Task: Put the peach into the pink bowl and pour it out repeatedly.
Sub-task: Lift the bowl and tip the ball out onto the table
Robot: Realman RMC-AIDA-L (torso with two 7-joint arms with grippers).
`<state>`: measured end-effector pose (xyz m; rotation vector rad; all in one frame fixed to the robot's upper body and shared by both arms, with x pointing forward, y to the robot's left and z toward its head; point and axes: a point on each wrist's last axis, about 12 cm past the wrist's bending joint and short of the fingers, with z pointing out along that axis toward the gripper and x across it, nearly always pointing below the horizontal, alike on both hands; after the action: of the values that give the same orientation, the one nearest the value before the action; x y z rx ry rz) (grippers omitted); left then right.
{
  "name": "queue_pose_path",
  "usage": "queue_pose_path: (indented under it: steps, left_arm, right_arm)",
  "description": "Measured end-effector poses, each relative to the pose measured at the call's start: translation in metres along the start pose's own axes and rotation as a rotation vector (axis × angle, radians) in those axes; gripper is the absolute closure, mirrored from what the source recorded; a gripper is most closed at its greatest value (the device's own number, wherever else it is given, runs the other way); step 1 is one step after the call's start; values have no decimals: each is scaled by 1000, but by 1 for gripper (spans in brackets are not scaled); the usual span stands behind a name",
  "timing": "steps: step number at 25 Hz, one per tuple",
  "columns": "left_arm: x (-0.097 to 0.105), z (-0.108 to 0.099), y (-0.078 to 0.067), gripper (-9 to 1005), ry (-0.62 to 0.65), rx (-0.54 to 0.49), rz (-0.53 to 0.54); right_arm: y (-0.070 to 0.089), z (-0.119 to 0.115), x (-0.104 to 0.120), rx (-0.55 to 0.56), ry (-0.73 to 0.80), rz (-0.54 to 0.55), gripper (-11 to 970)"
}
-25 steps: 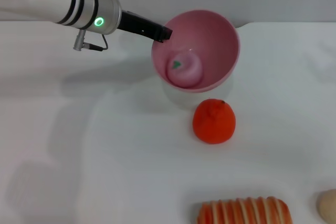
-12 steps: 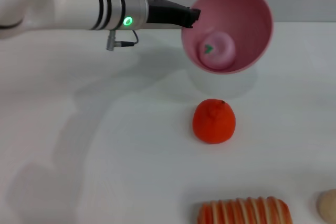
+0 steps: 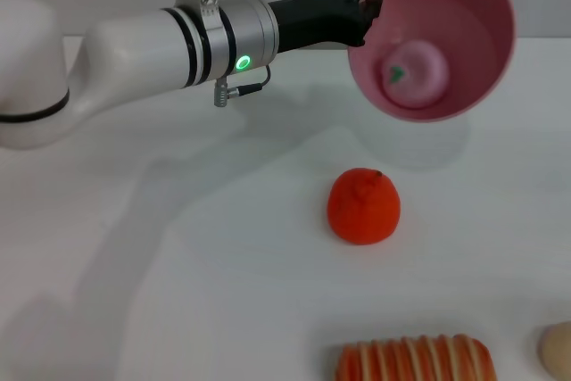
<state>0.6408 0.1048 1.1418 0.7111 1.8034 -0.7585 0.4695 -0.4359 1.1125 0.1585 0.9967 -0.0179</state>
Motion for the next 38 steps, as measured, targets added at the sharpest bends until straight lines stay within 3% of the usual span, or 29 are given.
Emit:
queue_pose_path:
  steps: [15,25,38]
  left_arm:
    - [18,-37,-18,959,-440,46,193]
    - [24,-39,-31,959,-525,14,341]
    - [23,-36,-31,960,-521,8,350]
  right_arm:
    - [-2,2,-2,-9,-6,-5,421]
    - [1,5,-2,-19,-13,-2,423]
    - [0,6,-1,-16,-4,-1,425]
